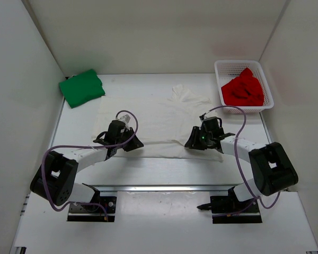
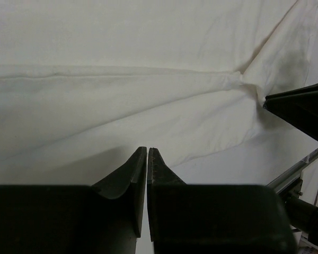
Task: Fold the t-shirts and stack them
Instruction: Fold the flattened tshirt in 1/3 of the way
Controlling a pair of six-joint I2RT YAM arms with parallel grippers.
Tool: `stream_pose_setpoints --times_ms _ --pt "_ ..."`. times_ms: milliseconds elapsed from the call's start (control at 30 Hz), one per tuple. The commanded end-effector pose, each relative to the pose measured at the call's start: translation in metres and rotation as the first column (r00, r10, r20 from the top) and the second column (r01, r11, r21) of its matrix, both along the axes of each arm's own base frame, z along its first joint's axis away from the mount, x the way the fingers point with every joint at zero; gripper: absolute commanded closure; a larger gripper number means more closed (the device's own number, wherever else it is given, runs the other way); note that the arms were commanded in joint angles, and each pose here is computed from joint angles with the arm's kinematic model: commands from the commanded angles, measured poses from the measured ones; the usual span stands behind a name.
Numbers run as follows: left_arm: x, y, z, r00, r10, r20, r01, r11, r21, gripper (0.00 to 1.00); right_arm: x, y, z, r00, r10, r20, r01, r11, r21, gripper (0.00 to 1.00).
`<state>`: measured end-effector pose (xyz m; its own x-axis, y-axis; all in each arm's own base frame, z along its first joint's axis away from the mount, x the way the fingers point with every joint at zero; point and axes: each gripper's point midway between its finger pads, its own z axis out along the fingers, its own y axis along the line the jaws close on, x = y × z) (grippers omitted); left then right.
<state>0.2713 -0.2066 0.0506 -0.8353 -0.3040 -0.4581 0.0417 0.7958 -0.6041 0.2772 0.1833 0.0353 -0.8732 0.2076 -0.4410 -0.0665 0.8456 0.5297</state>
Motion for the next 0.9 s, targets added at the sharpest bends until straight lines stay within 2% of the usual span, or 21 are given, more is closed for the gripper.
stream_pose_setpoints --times_ms 0,133,233,367,567,700,800,833,867 --pt "0.004 -0.003 0.008 0.999 -0.01 0.03 0.011 0.999 -0.039 0.84 0.01 0.009 0.006 1.0 0.004 0.017 -0.005 0.998 0.056 0.7" --pt "0.006 0.0 0.01 0.999 0.007 0.036 -0.005 0.999 -0.045 0.82 0.014 0.007 0.004 1.0 -0.01 0.002 0.01 0.997 0.07 0.7" --pt "0.005 -0.002 0.011 0.999 -0.002 0.039 0.004 0.999 -0.052 0.83 0.019 0.014 0.014 1.0 0.011 0.02 -0.013 0.995 0.097 0.8" --pt "0.002 -0.005 0.008 1.0 -0.005 0.03 0.006 0.998 -0.06 0.83 0.028 0.021 0.021 0.999 0.016 0.035 -0.021 0.99 0.139 0.82" --pt "-0.001 0.001 0.004 1.0 0.015 0.022 -0.014 0.998 -0.058 0.83 0.072 0.03 0.029 0.999 -0.015 0.046 0.006 0.981 0.193 0.91" --pt "0.003 0.002 0.013 0.999 0.016 0.045 -0.013 0.998 -0.064 0.83 0.122 0.05 0.061 0.994 0.008 0.109 -0.032 0.975 0.222 0.96" --pt "0.003 0.006 0.013 0.998 0.033 0.045 -0.03 0.998 -0.061 0.83 0.127 0.054 0.079 0.987 0.023 0.16 -0.048 0.987 0.153 0.94" --pt "0.004 0.005 0.015 0.998 0.035 0.052 -0.032 0.997 -0.067 0.83 0.127 0.047 0.079 0.982 0.003 0.187 -0.021 0.995 0.093 0.93" --pt "0.005 0.007 0.016 0.998 0.041 0.055 -0.037 0.997 -0.067 0.83 0.125 0.046 0.078 0.978 0.008 0.208 -0.019 0.998 0.053 0.87"
